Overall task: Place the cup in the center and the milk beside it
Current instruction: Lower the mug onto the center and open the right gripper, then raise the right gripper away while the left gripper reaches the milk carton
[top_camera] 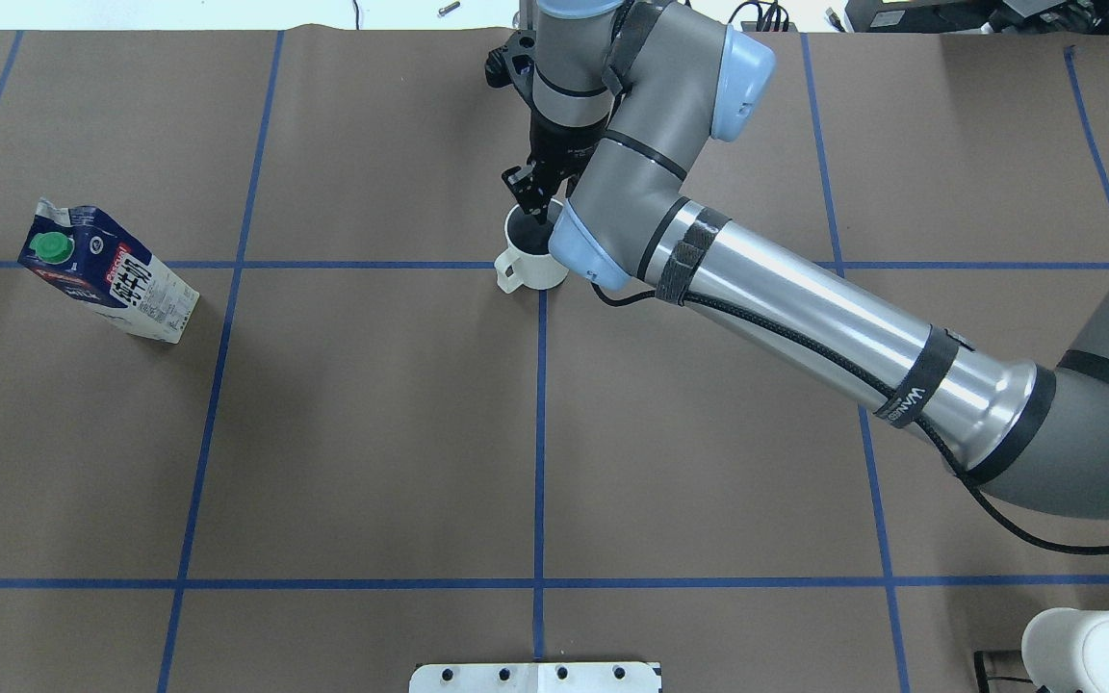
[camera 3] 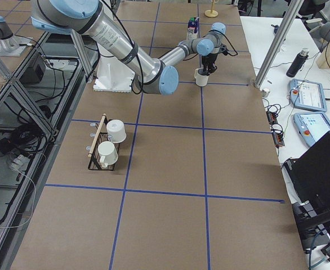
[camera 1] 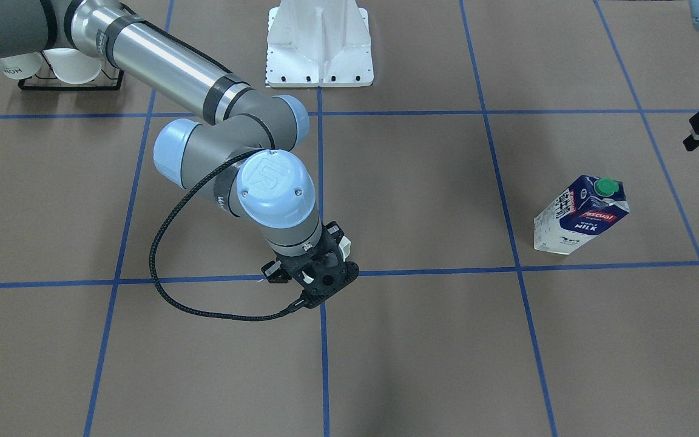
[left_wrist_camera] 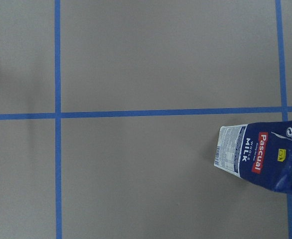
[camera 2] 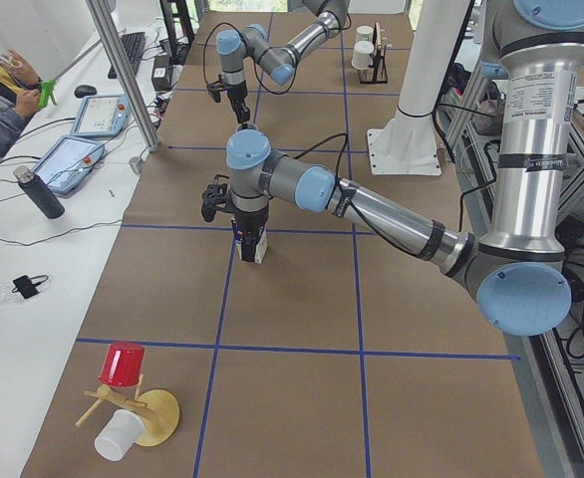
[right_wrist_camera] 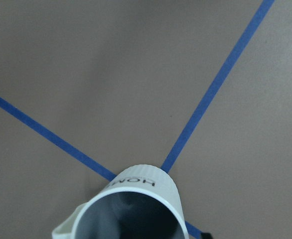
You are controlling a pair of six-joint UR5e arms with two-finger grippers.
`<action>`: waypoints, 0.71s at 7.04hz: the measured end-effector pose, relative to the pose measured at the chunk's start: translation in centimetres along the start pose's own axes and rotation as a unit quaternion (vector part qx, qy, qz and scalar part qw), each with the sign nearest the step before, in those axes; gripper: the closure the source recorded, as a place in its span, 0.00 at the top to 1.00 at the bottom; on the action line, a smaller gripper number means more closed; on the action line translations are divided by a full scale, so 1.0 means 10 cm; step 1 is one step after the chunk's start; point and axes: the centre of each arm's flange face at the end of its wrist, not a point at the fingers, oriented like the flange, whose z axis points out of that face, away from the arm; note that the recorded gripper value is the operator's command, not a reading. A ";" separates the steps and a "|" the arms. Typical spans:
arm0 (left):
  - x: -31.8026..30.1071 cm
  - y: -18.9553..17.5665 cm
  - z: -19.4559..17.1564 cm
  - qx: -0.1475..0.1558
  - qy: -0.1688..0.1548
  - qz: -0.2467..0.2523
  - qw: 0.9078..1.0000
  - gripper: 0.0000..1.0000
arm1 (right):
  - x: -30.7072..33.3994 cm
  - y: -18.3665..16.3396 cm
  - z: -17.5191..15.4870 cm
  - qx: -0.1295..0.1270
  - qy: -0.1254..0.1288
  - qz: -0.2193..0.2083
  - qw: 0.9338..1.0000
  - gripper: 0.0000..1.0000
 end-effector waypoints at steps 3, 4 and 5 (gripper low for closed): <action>0.25 -0.05 -0.03 0.021 0.018 -0.041 0.999 0.98 | 0.42 0.11 -0.78 0.024 -0.005 0.028 0.999 1.00; 0.54 -0.12 0.00 0.034 0.031 -0.051 0.998 0.98 | 0.77 0.45 -0.96 0.026 -0.005 0.046 0.999 1.00; 0.86 -0.20 0.04 0.046 0.032 -0.048 0.997 0.98 | 1.23 0.92 -1.10 0.025 -0.006 0.069 0.997 1.00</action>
